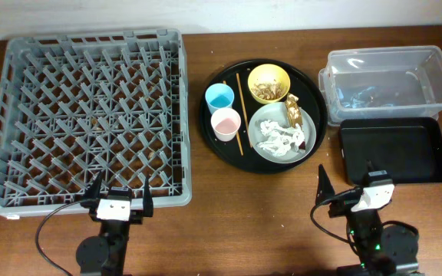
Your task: Sort waste into correct bins and load items into the dishwasher rack
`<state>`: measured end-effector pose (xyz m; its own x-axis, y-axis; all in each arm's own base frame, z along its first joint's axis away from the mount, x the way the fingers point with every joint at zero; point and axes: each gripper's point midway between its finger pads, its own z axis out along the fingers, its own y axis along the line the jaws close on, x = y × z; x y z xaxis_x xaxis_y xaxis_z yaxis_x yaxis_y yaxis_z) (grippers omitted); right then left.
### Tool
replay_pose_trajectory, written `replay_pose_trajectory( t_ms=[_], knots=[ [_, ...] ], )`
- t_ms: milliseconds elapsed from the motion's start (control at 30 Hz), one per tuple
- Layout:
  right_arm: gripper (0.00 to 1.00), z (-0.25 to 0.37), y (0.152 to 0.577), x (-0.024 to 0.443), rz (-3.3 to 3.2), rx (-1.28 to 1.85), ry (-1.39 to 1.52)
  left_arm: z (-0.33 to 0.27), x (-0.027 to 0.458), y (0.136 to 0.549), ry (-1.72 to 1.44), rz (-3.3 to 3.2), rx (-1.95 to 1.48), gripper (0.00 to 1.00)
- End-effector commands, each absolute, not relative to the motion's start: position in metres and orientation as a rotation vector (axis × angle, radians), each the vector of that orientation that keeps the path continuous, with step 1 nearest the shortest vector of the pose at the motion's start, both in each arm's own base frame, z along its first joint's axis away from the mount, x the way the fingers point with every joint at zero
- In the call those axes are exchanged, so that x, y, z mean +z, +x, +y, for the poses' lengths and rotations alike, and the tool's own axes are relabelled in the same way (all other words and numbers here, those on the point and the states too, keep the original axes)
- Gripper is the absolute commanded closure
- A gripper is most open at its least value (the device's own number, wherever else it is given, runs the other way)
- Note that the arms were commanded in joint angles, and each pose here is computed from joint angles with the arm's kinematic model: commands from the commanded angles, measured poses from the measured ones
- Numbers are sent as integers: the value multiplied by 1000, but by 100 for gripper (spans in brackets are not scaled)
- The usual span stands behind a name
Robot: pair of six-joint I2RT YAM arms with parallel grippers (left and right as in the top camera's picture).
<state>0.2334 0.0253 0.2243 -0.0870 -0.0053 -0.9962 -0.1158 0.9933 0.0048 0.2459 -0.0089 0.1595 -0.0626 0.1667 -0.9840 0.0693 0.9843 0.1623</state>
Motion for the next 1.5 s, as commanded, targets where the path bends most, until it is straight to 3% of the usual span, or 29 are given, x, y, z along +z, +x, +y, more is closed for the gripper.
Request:
replay_pose_trajectory(
  t_ms=[0, 400, 600, 733, 933, 967, 1200, 1333, 1467],
  knots=[
    [2, 28, 234, 256, 1671, 63, -152, -10, 158, 246, 202, 1632, 85, 1],
    [1, 49, 289, 330, 2021, 155, -232, -10, 158, 246, 202, 1632, 85, 1],
    [1, 57, 337, 327, 2321, 195, -246, -10, 158, 246, 202, 1632, 86, 1],
    [2, 74, 364, 301, 2441, 310, -283, -10, 158, 246, 202, 1632, 85, 1],
    [1, 86, 391, 224, 2660, 405, -282, -10, 158, 246, 202, 1632, 85, 1],
    [5, 86, 394, 209, 2701, 410, -278, -10, 158, 246, 202, 1632, 85, 1],
    [8, 85, 406, 105, 2982, 264, -194, -10, 158, 246, 202, 1632, 85, 1],
    [1, 80, 411, 75, 3044, 122, -70, -10, 158, 246, 202, 1632, 85, 1],
    [2, 83, 413, 51, 3073, 47, -8, -10, 158, 246, 202, 1632, 86, 1]
  ],
)
